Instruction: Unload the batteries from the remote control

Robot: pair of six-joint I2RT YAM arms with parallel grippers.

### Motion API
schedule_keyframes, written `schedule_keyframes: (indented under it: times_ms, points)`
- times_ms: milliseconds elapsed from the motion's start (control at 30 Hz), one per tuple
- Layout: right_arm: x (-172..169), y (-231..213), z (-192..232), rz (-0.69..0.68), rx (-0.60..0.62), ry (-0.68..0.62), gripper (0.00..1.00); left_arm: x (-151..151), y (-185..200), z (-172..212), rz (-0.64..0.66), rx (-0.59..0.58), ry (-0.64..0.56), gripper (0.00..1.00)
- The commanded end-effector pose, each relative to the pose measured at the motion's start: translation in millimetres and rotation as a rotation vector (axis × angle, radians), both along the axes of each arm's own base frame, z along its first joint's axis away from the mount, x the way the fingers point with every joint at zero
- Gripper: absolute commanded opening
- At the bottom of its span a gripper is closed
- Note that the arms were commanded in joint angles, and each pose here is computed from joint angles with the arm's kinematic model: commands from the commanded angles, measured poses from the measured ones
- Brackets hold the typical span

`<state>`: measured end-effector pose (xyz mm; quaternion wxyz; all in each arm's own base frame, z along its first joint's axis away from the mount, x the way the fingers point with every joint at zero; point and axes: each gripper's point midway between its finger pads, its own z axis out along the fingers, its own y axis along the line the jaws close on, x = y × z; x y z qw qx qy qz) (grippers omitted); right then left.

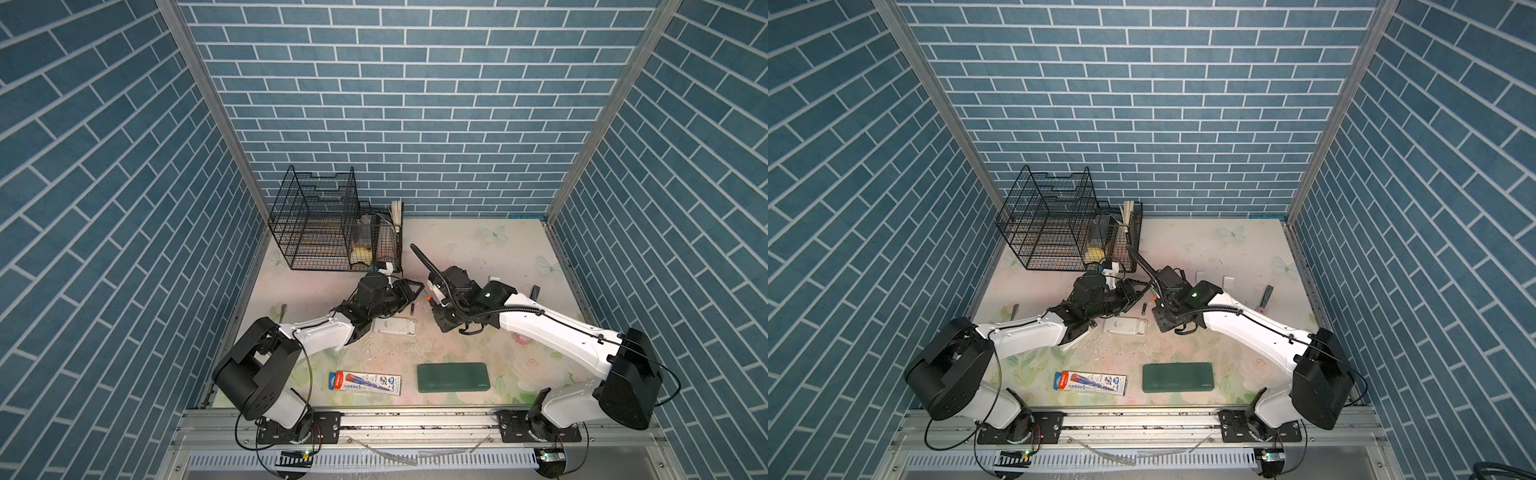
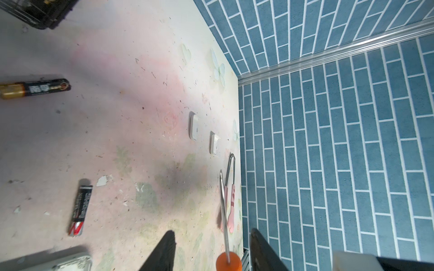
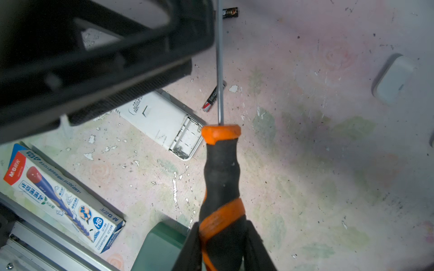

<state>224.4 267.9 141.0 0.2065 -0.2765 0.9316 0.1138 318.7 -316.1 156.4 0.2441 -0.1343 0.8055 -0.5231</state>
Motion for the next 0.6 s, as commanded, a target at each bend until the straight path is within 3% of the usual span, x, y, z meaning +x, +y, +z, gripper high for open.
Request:
schedule_keyframes:
  times_ms: [0, 567]
  points:
    - [6, 19, 20, 0.02, 0.073, -0.022, 0.0, 3, -14, 15, -0.029, -0.045, -0.039, 0.5]
    - [13, 36, 26, 0.0, 0.142, -0.026, 0.0, -4, -25, 14, -0.049, -0.061, -0.038, 0.41]
